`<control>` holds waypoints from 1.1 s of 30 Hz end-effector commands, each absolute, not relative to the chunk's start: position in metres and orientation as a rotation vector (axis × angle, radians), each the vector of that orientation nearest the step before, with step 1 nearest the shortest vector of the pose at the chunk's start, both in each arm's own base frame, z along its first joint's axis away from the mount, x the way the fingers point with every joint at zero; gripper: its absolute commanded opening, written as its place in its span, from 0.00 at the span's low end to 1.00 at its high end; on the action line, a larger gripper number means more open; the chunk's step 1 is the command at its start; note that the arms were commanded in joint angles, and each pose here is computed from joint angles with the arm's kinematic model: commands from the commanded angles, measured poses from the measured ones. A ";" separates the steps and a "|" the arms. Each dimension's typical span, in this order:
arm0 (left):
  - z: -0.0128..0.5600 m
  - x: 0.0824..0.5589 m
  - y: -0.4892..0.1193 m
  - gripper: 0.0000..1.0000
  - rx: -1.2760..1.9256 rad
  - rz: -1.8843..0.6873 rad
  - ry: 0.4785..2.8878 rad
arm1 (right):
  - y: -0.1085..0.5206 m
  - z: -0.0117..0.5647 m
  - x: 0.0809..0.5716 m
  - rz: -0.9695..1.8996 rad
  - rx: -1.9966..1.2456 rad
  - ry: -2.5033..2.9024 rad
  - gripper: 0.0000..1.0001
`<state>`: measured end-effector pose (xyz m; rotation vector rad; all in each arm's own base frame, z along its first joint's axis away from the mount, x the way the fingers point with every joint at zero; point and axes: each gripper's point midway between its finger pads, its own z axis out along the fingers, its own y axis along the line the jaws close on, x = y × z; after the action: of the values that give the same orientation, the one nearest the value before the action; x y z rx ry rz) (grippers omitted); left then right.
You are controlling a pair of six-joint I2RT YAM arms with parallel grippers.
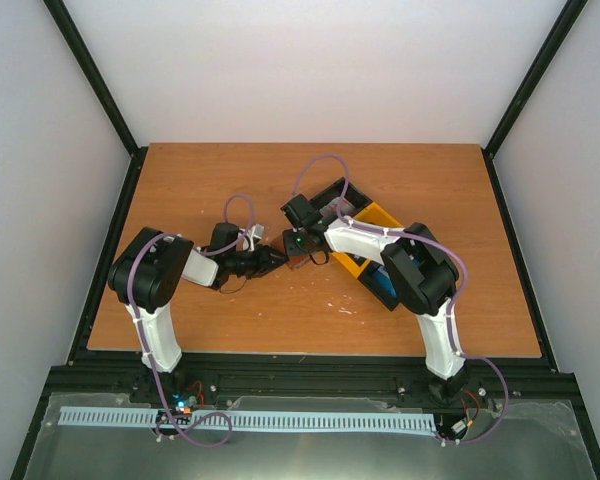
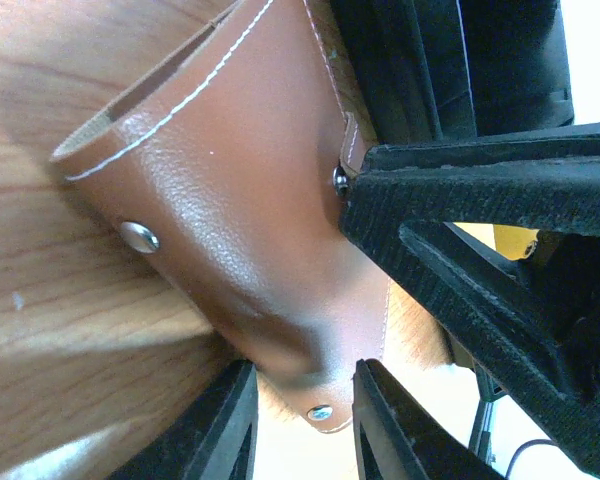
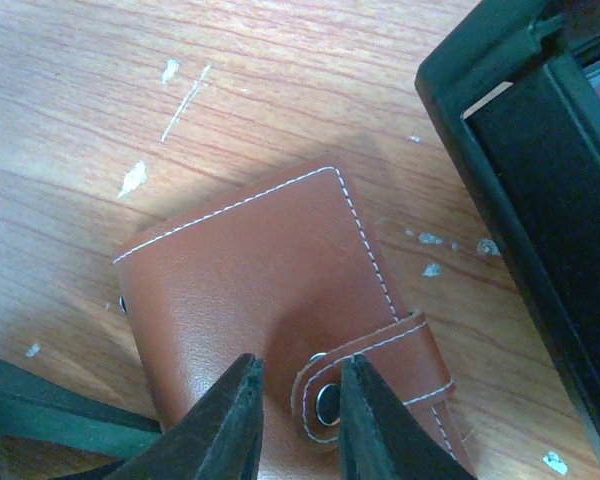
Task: Put the credit cards into the card holder
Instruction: Close the card holder at the center of the board.
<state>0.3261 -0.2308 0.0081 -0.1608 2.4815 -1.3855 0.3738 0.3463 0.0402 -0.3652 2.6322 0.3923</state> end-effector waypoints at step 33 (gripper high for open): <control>-0.115 0.241 -0.156 0.30 -0.606 -0.816 2.982 | 0.337 0.028 0.380 0.320 -0.277 2.635 0.03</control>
<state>0.3263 -0.2308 0.0079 -0.1608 2.4815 -1.3855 0.3789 0.3402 0.0416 -0.2867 2.6168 0.3699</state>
